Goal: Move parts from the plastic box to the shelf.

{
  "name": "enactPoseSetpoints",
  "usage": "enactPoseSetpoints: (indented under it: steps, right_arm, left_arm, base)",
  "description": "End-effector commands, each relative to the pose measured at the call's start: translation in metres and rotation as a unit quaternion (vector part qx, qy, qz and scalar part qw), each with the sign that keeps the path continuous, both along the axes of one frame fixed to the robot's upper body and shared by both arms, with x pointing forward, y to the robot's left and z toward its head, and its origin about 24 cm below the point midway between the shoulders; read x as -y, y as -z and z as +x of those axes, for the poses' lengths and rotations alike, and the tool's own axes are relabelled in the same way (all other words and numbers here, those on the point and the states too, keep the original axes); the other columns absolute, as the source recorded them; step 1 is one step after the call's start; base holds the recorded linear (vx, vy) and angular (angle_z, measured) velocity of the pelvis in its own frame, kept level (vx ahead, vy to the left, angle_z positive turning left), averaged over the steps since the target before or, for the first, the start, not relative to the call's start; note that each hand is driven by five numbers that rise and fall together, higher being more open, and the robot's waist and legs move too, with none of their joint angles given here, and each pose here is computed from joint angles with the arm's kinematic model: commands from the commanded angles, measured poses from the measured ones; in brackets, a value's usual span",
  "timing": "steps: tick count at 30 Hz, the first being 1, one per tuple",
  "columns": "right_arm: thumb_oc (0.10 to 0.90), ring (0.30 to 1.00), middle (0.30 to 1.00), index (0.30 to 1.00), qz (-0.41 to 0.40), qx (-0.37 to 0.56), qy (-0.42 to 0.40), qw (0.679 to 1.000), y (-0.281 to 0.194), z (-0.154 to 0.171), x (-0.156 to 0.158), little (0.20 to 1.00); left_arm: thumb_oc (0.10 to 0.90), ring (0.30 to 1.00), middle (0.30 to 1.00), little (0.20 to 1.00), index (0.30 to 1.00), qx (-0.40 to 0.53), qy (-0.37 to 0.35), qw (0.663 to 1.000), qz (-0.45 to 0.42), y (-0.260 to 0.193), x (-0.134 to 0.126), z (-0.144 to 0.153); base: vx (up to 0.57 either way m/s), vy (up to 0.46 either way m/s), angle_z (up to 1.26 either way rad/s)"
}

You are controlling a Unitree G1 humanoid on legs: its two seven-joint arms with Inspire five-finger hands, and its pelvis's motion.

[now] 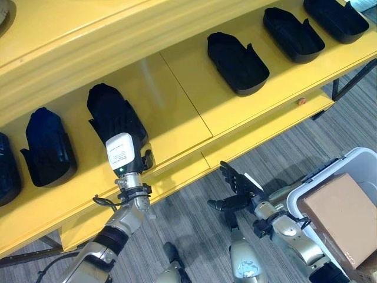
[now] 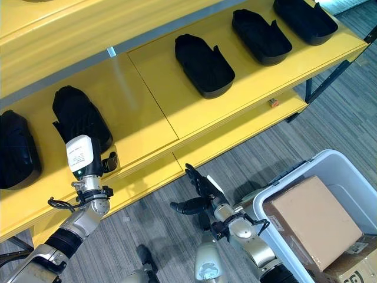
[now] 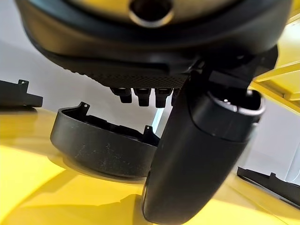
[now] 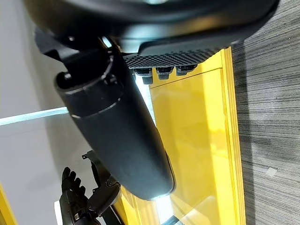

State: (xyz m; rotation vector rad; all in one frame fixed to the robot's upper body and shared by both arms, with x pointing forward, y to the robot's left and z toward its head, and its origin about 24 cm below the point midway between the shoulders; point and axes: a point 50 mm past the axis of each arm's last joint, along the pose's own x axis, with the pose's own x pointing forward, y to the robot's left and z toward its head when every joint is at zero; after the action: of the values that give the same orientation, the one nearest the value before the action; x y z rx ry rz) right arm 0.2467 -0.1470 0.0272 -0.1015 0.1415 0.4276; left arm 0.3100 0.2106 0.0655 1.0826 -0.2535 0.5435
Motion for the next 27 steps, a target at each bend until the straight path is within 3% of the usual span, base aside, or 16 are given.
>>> enactPoseSetpoints:
  steps: [1, 10, 20, 27]
  right_arm:
    - [0.900, 1.000, 1.000, 1.000, 0.064, 0.091, -0.047, 0.993, -0.040, 0.009, -0.023, 1.000]
    - [0.900, 1.000, 1.000, 1.000, 0.063, 0.087, -0.049, 0.993, -0.038, 0.009, -0.022, 1.000]
    - [0.900, 1.000, 1.000, 1.000, 0.057, 0.083, -0.051, 0.994, -0.039, 0.009, -0.022, 1.000]
    - [0.900, 1.000, 1.000, 1.000, 0.057, 0.080, -0.054, 0.994, -0.039, 0.009, -0.021, 1.000]
  left_arm:
    - [0.900, 1.000, 1.000, 1.000, 1.000, 0.120, -0.046, 0.989, 0.068, -0.053, -0.024, 0.015]
    - [0.900, 1.000, 1.000, 1.000, 1.000, 0.127, -0.078, 0.986, 0.077, -0.058, -0.034, 0.014]
    - [0.900, 1.000, 1.000, 1.000, 1.000, 0.135, -0.153, 0.977, 0.069, -0.073, -0.062, 0.016]
    - [0.900, 1.000, 1.000, 1.000, 1.000, 0.143, -0.159, 0.974, 0.070, -0.084, -0.067, 0.019]
  base:
    - [0.00, 0.000, 0.00]
    - [0.00, 0.000, 0.00]
    - [0.00, 0.000, 0.00]
    - [0.00, 0.000, 0.00]
